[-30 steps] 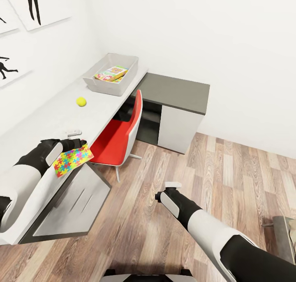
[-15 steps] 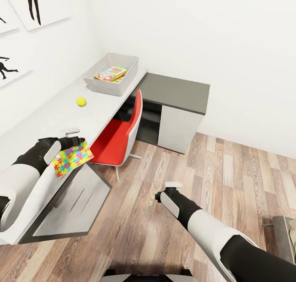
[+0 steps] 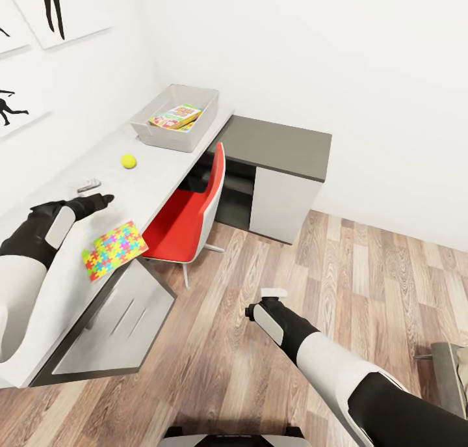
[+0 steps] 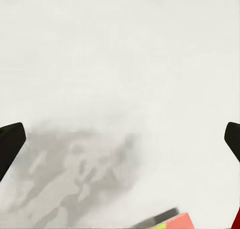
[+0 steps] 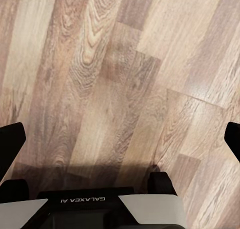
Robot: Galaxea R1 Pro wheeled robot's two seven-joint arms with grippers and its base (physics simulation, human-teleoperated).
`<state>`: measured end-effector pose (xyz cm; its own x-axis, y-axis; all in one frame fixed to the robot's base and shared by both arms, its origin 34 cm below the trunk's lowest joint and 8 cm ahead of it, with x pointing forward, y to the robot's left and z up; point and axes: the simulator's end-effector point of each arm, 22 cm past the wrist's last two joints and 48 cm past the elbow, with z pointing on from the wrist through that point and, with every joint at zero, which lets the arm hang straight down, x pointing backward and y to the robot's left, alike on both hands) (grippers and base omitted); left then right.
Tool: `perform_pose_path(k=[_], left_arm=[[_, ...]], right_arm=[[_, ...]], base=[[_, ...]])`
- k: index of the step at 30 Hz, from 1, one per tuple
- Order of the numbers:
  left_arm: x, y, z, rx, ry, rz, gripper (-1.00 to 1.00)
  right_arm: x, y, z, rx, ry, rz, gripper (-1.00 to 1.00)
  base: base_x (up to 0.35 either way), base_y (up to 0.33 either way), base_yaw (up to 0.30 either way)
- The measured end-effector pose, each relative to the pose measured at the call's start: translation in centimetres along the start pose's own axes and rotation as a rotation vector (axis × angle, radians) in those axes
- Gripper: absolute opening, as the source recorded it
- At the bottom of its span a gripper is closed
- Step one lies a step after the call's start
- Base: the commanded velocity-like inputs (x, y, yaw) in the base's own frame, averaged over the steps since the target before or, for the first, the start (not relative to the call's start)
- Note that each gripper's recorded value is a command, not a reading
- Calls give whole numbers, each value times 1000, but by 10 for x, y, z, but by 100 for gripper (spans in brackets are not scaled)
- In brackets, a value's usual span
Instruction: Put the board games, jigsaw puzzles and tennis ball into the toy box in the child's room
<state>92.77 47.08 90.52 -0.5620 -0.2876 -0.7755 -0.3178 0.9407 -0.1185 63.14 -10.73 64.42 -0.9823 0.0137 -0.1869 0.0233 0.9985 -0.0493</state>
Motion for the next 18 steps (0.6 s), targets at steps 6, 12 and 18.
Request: perform_pose_path(k=[6, 12, 18], left_arm=[[5, 35, -10, -38, 95, -33, 100], [13, 74, -32, -49, 246, -92, 100], [27, 121, -73, 77, 381, -162, 100]], right_arm=[[0, 0, 0, 0, 0, 0, 100], [0, 1, 0, -3, -1, 1, 100], [-1, 2, -1, -9, -2, 1, 100]], base=[[0, 0, 0], [0, 0, 0], [0, 0, 0]])
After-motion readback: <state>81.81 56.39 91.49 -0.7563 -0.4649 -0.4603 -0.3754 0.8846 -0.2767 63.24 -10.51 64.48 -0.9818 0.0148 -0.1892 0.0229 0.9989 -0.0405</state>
